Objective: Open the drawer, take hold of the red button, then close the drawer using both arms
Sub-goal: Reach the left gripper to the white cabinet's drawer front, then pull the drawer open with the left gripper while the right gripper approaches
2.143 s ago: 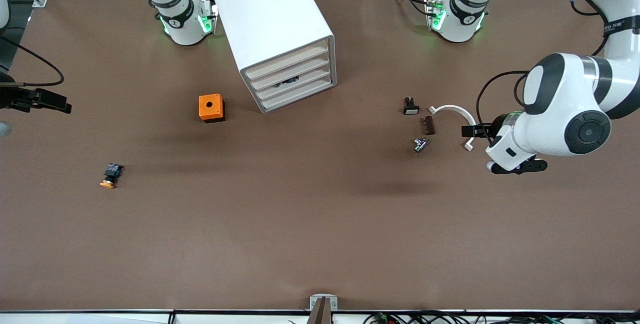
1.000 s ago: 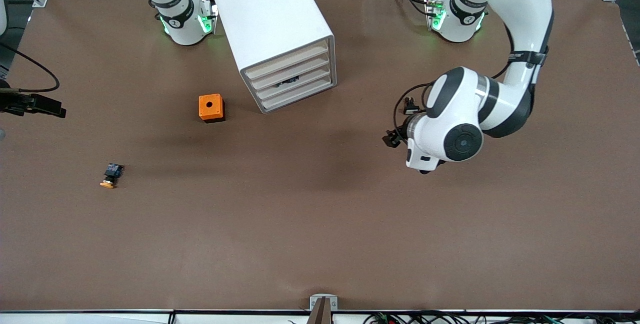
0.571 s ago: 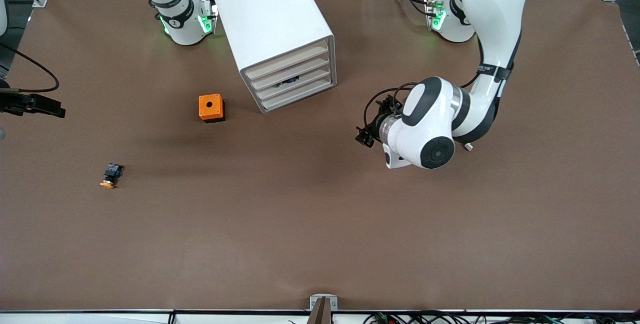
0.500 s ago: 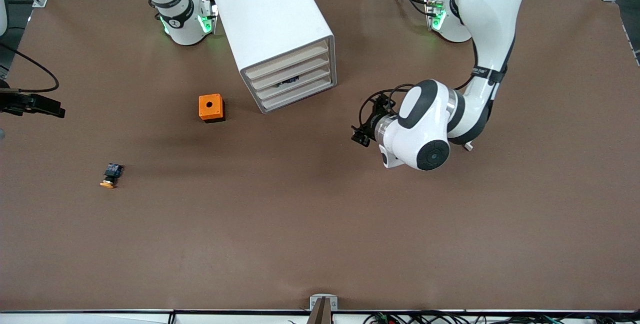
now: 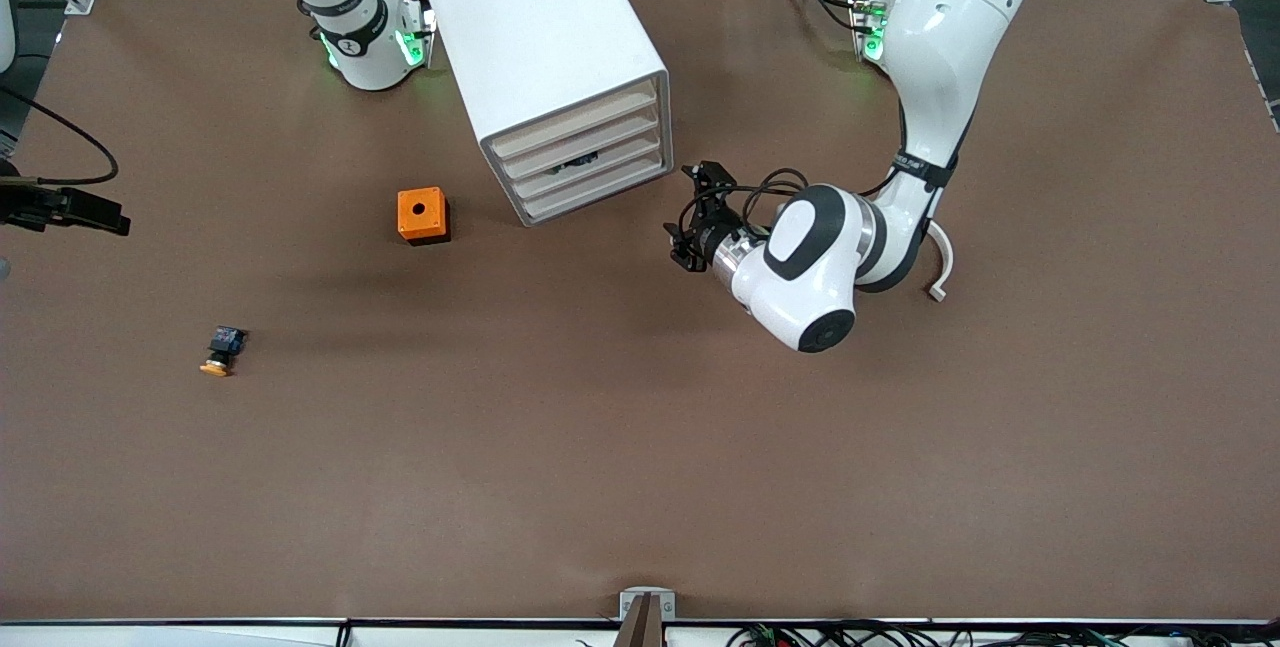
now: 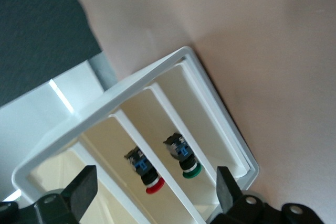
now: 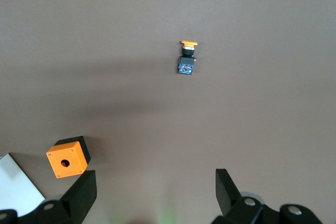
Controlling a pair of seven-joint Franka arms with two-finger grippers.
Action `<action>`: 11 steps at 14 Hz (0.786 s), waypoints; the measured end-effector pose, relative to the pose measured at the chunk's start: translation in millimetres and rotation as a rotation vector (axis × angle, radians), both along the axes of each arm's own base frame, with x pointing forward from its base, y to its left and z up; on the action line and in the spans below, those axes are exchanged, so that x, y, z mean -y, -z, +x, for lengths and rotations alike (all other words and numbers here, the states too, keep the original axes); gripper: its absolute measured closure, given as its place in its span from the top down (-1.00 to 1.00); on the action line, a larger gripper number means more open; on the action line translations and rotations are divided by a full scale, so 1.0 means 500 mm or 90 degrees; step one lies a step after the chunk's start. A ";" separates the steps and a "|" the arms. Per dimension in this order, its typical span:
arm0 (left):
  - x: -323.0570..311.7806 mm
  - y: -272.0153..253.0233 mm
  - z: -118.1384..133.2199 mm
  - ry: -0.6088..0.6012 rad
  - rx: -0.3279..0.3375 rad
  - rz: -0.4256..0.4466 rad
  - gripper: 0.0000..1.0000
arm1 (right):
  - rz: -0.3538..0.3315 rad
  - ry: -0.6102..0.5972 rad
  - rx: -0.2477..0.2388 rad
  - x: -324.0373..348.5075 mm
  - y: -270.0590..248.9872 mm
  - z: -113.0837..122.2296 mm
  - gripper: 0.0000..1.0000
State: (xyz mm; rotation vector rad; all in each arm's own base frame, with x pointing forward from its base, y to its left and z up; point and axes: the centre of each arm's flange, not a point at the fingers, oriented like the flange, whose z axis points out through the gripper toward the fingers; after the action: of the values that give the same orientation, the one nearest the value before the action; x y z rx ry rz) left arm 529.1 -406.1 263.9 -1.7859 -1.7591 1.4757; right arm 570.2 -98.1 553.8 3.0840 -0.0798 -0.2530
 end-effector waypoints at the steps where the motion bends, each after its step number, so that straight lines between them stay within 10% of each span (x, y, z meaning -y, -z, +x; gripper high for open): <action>1: 0.004 0.012 -0.001 -0.017 -0.027 0.012 1.00 | 0.000 0.003 0.000 0.000 0.000 0.000 1.00; 11: 0.055 0.130 -0.076 -0.031 -0.227 0.163 1.00 | -0.001 0.067 -0.010 -0.010 0.004 -0.003 1.00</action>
State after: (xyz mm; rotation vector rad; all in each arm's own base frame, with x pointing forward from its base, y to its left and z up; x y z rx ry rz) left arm 491.3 -433.7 198.8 -1.2746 -1.7239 1.4071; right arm 568.6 -92.9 551.7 3.0806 -0.2422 -0.2805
